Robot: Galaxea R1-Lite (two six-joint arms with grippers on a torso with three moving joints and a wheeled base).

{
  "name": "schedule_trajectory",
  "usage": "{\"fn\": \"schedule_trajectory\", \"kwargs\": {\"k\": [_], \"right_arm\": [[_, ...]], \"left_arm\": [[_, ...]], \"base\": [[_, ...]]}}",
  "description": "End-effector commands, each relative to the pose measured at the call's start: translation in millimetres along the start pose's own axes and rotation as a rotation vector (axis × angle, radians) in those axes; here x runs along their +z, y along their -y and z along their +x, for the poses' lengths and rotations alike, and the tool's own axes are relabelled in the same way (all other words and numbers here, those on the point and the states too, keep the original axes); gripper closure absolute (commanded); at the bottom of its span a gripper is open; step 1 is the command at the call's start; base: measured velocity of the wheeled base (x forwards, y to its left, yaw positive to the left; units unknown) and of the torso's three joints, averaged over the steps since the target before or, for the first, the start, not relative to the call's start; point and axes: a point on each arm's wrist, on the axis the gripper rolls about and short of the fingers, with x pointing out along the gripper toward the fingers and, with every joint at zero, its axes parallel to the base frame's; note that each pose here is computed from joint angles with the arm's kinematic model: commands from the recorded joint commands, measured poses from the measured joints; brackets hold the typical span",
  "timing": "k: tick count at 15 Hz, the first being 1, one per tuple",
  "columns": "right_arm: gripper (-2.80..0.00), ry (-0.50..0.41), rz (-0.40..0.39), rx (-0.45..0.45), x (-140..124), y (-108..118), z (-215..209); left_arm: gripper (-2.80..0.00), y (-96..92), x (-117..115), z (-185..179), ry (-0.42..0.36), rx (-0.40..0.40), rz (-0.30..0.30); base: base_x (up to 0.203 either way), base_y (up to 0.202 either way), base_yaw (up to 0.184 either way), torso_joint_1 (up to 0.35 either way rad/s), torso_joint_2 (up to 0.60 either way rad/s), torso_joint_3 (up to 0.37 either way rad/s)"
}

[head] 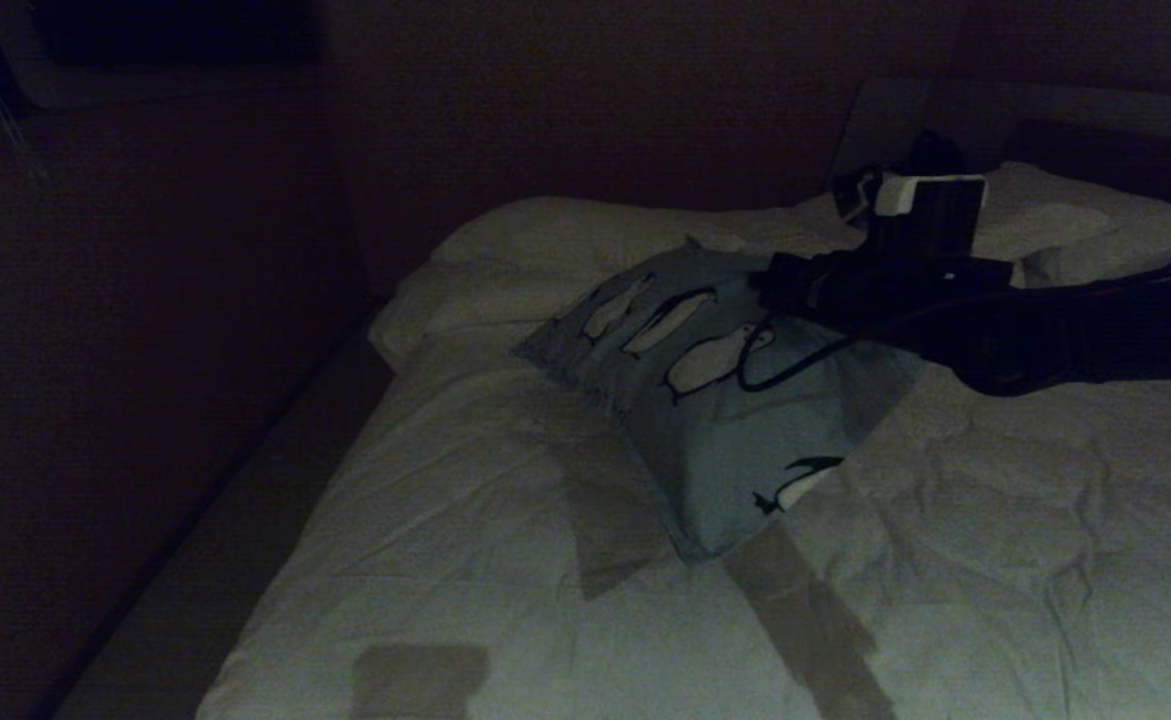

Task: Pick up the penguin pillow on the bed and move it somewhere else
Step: Move to the foot of the bed, then place the pillow at the end of the bed

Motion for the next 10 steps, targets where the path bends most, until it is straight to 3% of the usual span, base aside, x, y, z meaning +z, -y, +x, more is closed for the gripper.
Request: {"fn": "schedule_trajectory", "kwargs": {"k": [1, 5, 10], "right_arm": [[0.00, 0.004, -0.003, 0.032, -15, -17, 9], [0.00, -0.003, -0.036, 0.091, -48, -34, 31], [0.00, -0.074, -0.125, 0.079, -102, -29, 63]], "left_arm": [[0.00, 0.0, 0, 0, -0.001, 0.001, 0.000], [0.00, 0.0, 0, 0, -0.001, 0.001, 0.000], [0.00, 0.0, 0, 0, -0.001, 0.001, 0.000]], "base": [[0.000, 0.000, 0.000, 0.000, 0.00, 0.000], [0.000, 0.000, 0.000, 0.000, 0.00, 0.000], [0.000, 0.000, 0.000, 0.000, 0.00, 0.000]]}}
